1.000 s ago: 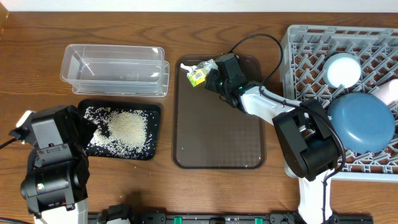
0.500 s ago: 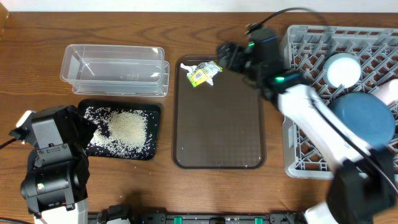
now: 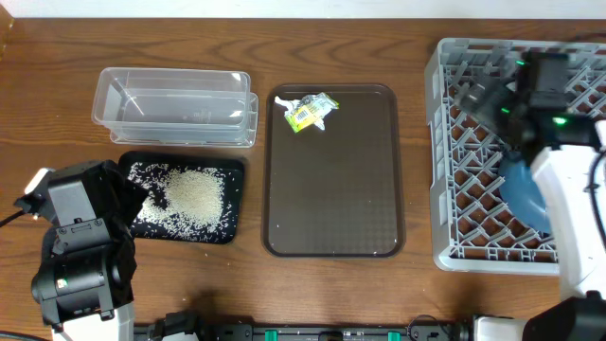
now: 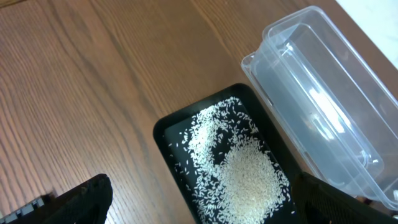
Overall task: Sort waste into correct bins and load items into the dishwasher rack
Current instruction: 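Withdraw the right gripper back over the dish rack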
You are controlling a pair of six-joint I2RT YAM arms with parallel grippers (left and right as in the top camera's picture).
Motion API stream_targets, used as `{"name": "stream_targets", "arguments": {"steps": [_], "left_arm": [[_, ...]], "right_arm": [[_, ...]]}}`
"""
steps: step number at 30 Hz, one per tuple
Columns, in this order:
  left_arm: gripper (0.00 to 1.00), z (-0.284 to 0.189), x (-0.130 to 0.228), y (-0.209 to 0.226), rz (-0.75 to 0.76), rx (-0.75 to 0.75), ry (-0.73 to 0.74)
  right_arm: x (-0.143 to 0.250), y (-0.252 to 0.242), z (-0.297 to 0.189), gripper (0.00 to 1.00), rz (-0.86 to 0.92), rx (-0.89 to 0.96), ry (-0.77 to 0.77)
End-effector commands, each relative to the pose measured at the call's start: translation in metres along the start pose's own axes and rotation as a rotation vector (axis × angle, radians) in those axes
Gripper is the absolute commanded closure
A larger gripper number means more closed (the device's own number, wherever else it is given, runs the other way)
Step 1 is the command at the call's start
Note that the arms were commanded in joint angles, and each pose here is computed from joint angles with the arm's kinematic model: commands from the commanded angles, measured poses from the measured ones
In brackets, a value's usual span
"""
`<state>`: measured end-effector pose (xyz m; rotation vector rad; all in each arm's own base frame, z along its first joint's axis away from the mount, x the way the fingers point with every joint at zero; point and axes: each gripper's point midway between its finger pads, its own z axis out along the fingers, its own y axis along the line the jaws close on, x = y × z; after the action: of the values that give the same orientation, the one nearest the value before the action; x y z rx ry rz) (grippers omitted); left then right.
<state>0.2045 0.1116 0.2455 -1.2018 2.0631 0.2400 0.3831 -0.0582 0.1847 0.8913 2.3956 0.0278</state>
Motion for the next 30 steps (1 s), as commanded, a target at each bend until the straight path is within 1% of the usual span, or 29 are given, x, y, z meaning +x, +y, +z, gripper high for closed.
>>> {"name": "stream_targets", "arguments": {"steps": [1,6,14,16,17,20,21,23,25,26,28,30], "left_arm": [[0.06,-0.003,-0.004,0.001,-0.009,-0.002,-0.013],[0.06,-0.003,-0.004,0.001,-0.008,-0.002,-0.013],[0.06,-0.003,-0.004,0.001,-0.009,-0.002,-0.013],[0.06,-0.003,-0.004,-0.005,-0.059,0.027,-0.005],[0.06,-0.004,0.006,-0.016,-0.114,0.092,0.056],[0.06,-0.021,0.059,-0.048,-0.11,0.291,0.361],[0.06,-0.028,0.068,-0.057,-0.111,0.349,0.419],[0.06,-0.038,0.077,-0.068,-0.112,0.424,0.49],[0.06,-0.046,0.085,-0.074,-0.111,0.469,0.551],[0.06,-0.054,0.09,-0.08,-0.103,0.519,0.593],[0.06,-0.078,0.099,-0.102,0.002,0.71,0.659],[0.06,-0.1,0.105,-0.119,0.123,0.878,0.675]], "right_arm": [[-0.008,-0.04,-0.005,0.01,0.021,0.133,-0.014],[0.005,-0.066,-0.007,0.01,0.046,0.2,0.058],[0.005,-0.067,-0.007,0.01,0.048,0.202,0.06],[0.005,-0.067,-0.007,0.01,0.048,0.202,0.06],[0.005,-0.067,-0.007,0.01,0.048,0.202,0.06],[0.005,-0.067,-0.007,0.01,0.048,0.202,0.06],[0.005,-0.067,-0.007,0.01,0.048,0.202,0.06],[0.005,-0.067,-0.007,0.01,0.048,0.202,0.06],[0.005,-0.067,-0.007,0.01,0.048,0.202,0.06],[0.005,-0.067,-0.007,0.01,0.048,0.202,0.06],[0.005,-0.067,-0.007,0.01,0.048,0.202,0.06],[0.005,-0.067,-0.007,0.01,0.048,0.202,0.06]]}}
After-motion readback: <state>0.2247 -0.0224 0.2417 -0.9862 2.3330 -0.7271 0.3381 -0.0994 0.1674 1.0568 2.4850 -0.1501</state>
